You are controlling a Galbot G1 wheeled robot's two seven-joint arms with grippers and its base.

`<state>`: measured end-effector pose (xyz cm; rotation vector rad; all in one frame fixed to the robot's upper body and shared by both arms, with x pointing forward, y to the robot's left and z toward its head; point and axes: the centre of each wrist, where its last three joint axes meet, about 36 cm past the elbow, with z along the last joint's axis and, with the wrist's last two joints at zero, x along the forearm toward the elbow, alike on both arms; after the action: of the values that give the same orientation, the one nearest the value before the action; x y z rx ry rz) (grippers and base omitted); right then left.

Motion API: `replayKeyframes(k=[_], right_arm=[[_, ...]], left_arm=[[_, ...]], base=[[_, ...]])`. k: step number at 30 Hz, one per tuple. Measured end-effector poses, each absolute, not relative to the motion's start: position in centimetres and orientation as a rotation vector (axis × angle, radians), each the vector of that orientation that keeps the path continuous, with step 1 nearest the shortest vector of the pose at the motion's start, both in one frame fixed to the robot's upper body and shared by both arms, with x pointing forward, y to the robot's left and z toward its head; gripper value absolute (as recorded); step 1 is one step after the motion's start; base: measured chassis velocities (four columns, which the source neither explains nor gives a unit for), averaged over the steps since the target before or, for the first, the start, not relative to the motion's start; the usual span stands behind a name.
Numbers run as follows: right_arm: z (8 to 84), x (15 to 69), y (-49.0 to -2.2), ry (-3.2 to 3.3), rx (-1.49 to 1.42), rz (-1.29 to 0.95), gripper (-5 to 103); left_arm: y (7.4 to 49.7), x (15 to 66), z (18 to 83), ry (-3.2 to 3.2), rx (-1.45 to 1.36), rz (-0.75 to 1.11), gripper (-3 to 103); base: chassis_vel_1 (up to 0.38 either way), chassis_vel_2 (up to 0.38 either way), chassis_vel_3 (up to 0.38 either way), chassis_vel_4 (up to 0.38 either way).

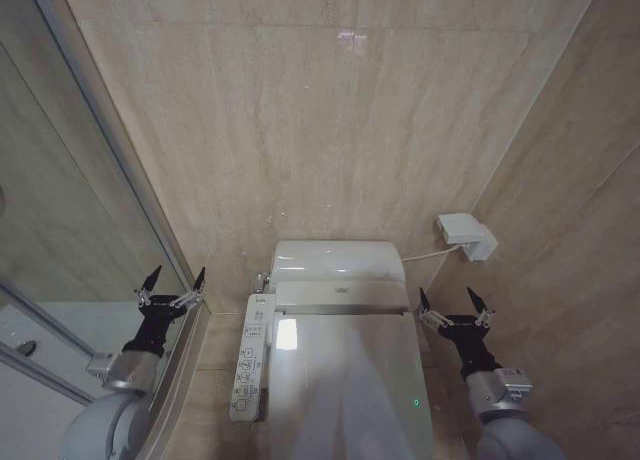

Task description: Open the toilet lid, clean the toilet bowl with a toilet brush, close the toilet lid, and flush.

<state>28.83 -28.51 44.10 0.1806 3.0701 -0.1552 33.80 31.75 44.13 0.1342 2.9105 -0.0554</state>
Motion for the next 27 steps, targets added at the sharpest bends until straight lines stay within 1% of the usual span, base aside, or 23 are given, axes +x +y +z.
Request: replayKeyframes(k=[6,9,15,27], right_arm=[[44.1,28.8,-28.5,3.07,0.181,-0.155,100],[44.1,28.8,-28.5,3.07,0.181,-0.155,100],[44.1,28.8,-28.5,3.07,0.181,-0.155,100],[44.1,28.8,-28.5,3.07,0.181,-0.155,100]], left_arm=[[31.1,31.7,44.7,2.918,0.144,-0.081,100],[30.5,29.7,44.8,2.934,0.159,-0.097,100],[30.5,27.6,44.7,2.986,0.137,-0.095,100],[31.1,26.1,45.1,3.045,0.126,-0.053,100]], base=[[0.0,0.0,0.0,0.0],[0.0,0.0,0.0,0.0],[0.0,0.0,0.0,0.0],[0.0,0.0,0.0,0.0]])
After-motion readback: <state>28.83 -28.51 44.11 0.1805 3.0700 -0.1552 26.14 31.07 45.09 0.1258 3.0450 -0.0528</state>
